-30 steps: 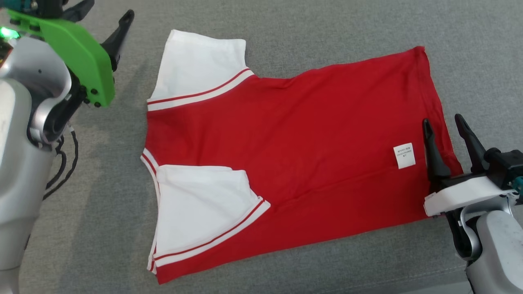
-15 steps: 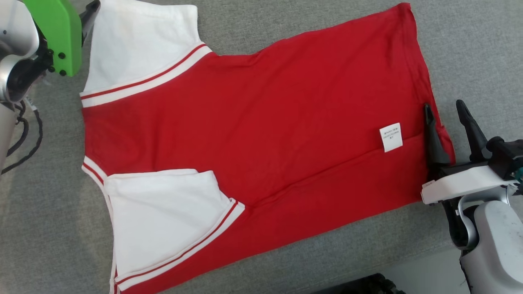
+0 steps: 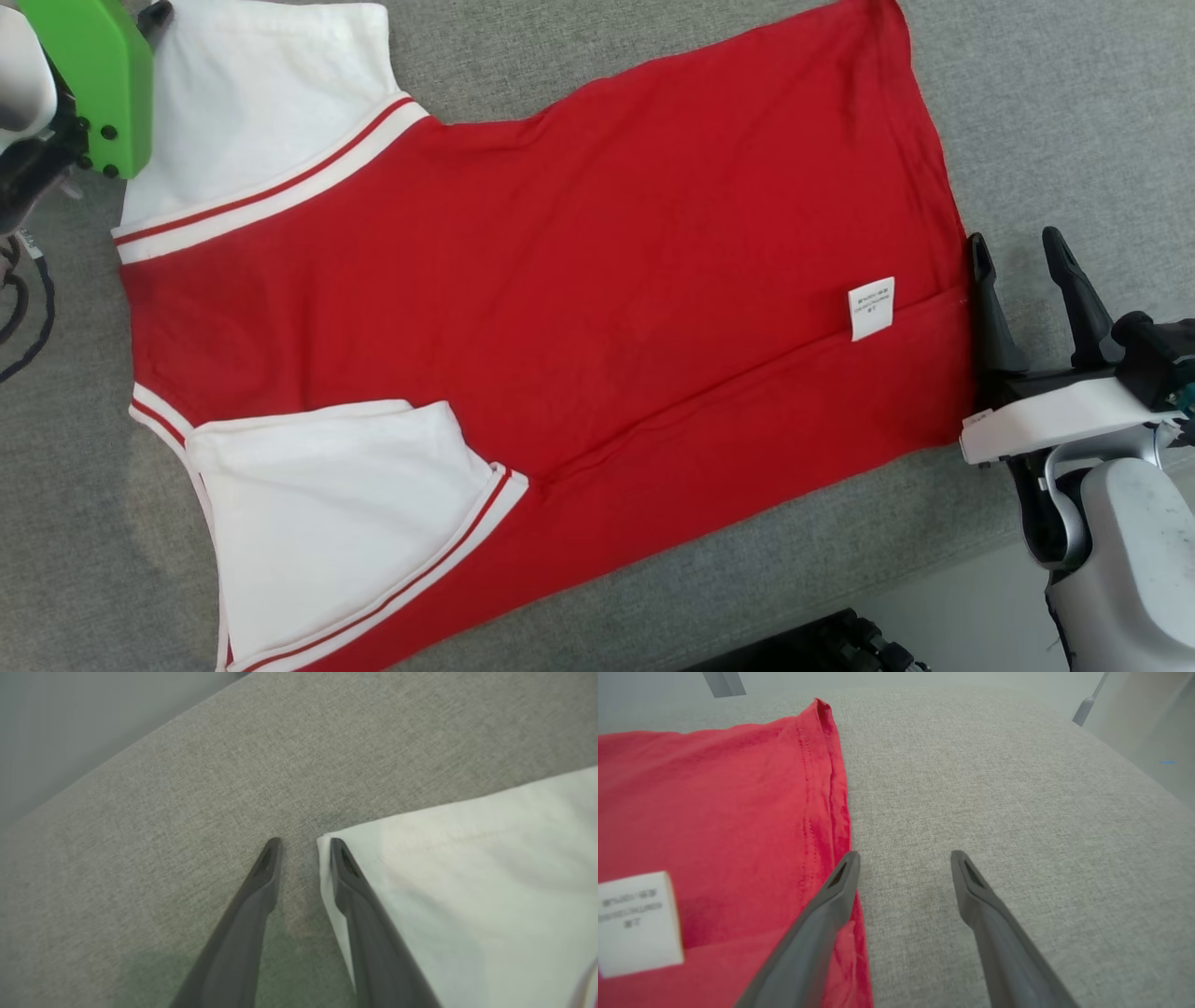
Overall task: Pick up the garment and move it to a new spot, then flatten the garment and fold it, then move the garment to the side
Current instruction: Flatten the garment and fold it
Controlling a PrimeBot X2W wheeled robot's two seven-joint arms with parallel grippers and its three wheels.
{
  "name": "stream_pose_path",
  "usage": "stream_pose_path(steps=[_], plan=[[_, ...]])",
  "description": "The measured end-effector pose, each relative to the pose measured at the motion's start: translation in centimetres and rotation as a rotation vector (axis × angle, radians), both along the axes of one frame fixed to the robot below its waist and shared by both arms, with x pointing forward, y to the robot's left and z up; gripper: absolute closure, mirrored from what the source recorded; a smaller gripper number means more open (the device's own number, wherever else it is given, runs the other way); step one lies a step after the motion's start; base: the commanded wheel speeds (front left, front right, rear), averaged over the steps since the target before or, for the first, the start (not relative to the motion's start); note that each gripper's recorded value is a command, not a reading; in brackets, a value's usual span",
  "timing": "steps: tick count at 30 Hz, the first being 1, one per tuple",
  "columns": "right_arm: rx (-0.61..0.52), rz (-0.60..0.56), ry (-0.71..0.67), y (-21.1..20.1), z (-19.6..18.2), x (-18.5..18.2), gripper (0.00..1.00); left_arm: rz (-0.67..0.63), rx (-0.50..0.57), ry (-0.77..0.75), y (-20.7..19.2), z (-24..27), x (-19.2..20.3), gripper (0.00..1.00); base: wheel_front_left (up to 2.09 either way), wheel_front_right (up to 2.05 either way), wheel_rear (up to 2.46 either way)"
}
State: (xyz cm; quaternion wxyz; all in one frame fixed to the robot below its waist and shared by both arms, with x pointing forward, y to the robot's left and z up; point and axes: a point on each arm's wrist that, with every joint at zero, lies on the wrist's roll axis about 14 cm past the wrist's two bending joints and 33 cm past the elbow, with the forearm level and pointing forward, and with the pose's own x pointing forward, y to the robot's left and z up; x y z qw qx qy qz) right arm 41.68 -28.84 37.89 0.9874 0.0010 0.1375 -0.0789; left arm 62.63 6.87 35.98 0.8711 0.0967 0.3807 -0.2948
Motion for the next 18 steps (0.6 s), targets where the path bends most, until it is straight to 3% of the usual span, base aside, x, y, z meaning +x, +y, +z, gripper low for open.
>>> stream_pose_path(steps=[1, 11, 18], plan=[[-0.001, -0.002, -0.001, -0.1, 0.1, 0.0, 0.00, -0.009, -0.003, 0.003, -0.3, 0.0, -0.2, 1.00, 0.00, 0.00, 0.00], [0.022, 0.057, -0.063, 1.1, 1.7, 2.6, 0.00, -0.043, -0.058, -0.047, -1.2, 2.2, -0.9, 1.00, 0.00, 0.00, 0.00], [0.087, 0.182, 0.048, 3.1, 2.9, 8.1, 0.00, -0.067, -0.124, -0.086, -2.0, 5.5, -2.4, 1.00, 0.00, 0.00, 0.00]])
